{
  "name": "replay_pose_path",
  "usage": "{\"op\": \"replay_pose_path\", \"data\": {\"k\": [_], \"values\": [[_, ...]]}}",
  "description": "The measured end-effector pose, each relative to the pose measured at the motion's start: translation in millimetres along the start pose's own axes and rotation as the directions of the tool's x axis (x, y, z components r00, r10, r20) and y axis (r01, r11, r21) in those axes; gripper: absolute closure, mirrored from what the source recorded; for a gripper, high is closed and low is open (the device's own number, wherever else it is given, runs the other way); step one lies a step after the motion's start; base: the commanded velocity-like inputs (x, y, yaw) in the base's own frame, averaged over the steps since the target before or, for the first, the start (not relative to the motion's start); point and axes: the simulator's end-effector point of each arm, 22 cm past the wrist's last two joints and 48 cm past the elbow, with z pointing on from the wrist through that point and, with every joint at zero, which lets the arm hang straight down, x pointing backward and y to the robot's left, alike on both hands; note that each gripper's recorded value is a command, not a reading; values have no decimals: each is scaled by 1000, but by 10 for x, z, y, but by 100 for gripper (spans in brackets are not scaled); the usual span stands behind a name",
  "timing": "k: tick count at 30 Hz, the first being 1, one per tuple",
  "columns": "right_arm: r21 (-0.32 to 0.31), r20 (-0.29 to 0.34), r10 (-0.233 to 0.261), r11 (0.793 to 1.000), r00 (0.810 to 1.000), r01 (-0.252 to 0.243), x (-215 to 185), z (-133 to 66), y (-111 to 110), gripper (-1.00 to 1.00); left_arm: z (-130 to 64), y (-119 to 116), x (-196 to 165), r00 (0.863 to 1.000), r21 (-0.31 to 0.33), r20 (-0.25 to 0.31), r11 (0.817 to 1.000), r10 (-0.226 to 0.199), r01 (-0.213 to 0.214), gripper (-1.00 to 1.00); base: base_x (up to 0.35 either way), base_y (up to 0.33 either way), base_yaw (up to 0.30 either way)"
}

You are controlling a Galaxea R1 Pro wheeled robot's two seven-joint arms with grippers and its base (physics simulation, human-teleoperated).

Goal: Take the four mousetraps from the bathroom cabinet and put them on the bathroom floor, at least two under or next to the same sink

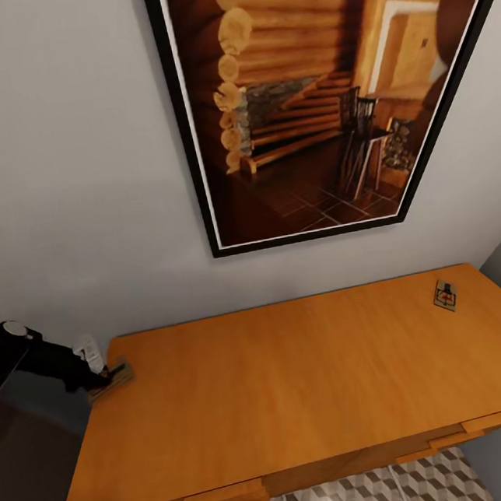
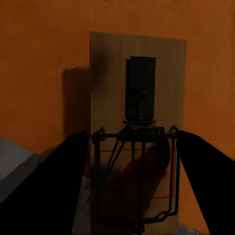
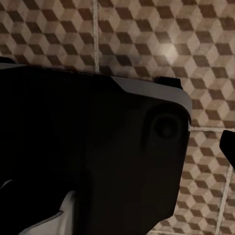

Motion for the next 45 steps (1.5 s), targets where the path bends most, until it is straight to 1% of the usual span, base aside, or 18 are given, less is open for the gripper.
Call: {"op": "replay_pose_path", "data": {"k": [2, 4, 6, 10, 14, 22, 45], "values": [[0, 0, 0, 1000, 1000, 0, -2, 0, 0, -100, -117, 63, -69, 1000, -25, 24, 1000, 8, -7, 100, 0, 0, 0], [-1, 0, 0, 1000, 1000, 0, -2, 1, 7, -100, -283, 145, -176, 997, -54, 71, 999, 6, -2, 100, 0, 0, 0], [-3, 0, 0, 1000, 1000, 0, -3, 2, 25, -100, -377, 165, -236, 995, -59, 99, 998, 5, 0, 100, 0, 0, 0], [-7, 1, 1, 1000, 1000, -1, -7, 5, 59, -100, -467, 132, -292, 992, -43, 124, 999, 8, -3, 100, 0, 0, 0], [-10, 2, 1, 1000, 1000, -1, -9, 7, 77, -100, -490, 115, -309, 991, -35, 130, 999, 10, -6, 100, 0, 0, 0], [-11, 2, 1, 1000, 1000, -1, -16, 8, 83, -100, -475, 98, -319, 991, -29, 130, 1000, 11, -8, 100, -34, -11, 0], [-9, 2, 2, 1000, 1000, -2, -15, 8, 72, -100, -448, 95, -307, 992, -23, 128, 1000, 6, -3, 100, -268, -165, 0]]}}
